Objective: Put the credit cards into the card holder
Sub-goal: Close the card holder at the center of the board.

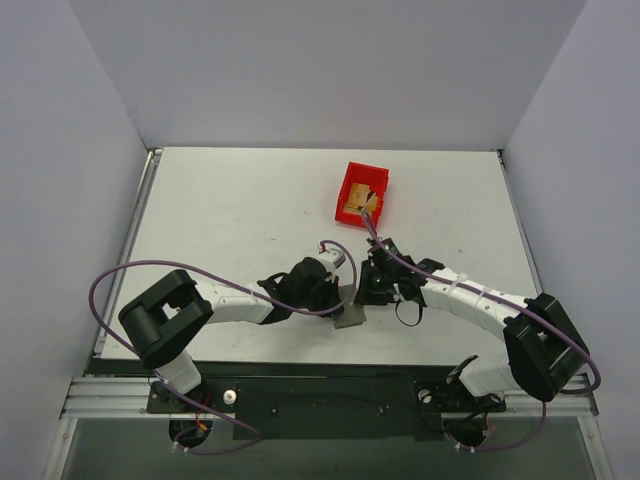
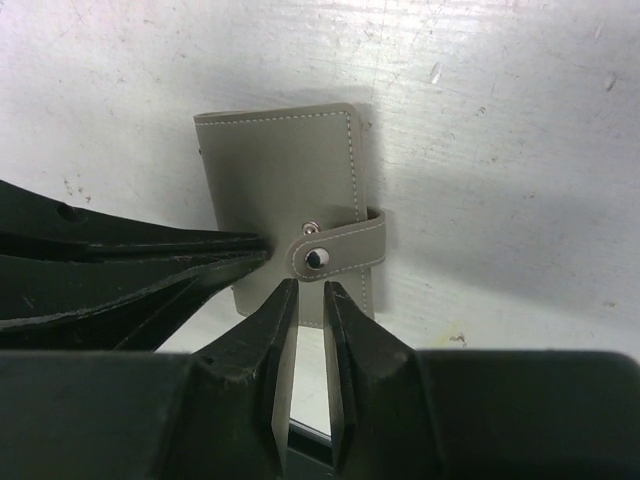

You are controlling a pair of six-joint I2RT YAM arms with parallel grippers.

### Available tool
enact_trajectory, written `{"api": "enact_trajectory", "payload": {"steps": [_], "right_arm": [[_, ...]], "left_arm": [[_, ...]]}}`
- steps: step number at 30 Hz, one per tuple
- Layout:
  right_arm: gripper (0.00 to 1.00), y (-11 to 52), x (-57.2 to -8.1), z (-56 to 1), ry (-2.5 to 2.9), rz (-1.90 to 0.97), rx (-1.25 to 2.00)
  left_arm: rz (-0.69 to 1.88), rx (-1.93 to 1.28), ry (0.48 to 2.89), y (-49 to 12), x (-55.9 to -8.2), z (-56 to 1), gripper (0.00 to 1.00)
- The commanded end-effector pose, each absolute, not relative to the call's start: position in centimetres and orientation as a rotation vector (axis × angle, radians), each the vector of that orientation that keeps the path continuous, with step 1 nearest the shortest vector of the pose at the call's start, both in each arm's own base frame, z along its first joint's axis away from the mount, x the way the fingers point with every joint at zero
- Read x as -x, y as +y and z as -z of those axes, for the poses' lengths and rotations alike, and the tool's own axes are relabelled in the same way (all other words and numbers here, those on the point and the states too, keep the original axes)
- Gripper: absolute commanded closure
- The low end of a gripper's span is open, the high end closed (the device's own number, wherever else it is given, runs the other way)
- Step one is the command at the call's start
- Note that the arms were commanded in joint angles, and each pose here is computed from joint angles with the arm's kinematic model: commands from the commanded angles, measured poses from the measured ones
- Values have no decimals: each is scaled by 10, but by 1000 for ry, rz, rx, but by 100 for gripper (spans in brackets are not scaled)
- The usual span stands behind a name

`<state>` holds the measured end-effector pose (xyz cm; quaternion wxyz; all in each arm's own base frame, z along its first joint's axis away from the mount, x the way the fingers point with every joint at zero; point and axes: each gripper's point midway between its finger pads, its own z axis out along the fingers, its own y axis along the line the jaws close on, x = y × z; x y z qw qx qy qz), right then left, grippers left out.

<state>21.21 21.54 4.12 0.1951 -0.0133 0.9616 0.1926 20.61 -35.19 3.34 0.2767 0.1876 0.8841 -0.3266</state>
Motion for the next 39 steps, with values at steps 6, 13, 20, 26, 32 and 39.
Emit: {"api": "enact_trajectory", "payload": {"steps": [6, 13, 20, 26, 32, 39], "right_arm": [[86, 221, -220, -39, 2683, -594, -7], [86, 222, -220, -34, 2703, -603, -13], [86, 224, -220, -28, 2719, -606, -10], [86, 225, -220, -24, 2729, -610, -8], [86, 226, -221, -23, 2729, -610, -8], [86, 228, -221, -22, 2736, -621, 1]], "left_arm": [[863, -507, 2389, -351, -207, -30, 100], [863, -512, 2393, -351, -207, -29, 100], [858, -507, 2394, -350, -207, -28, 100], [856, -509, 2393, -351, -208, -29, 100], [857, -508, 2392, -350, -208, -29, 100], [857, -508, 2392, -350, -208, -29, 100]]}}
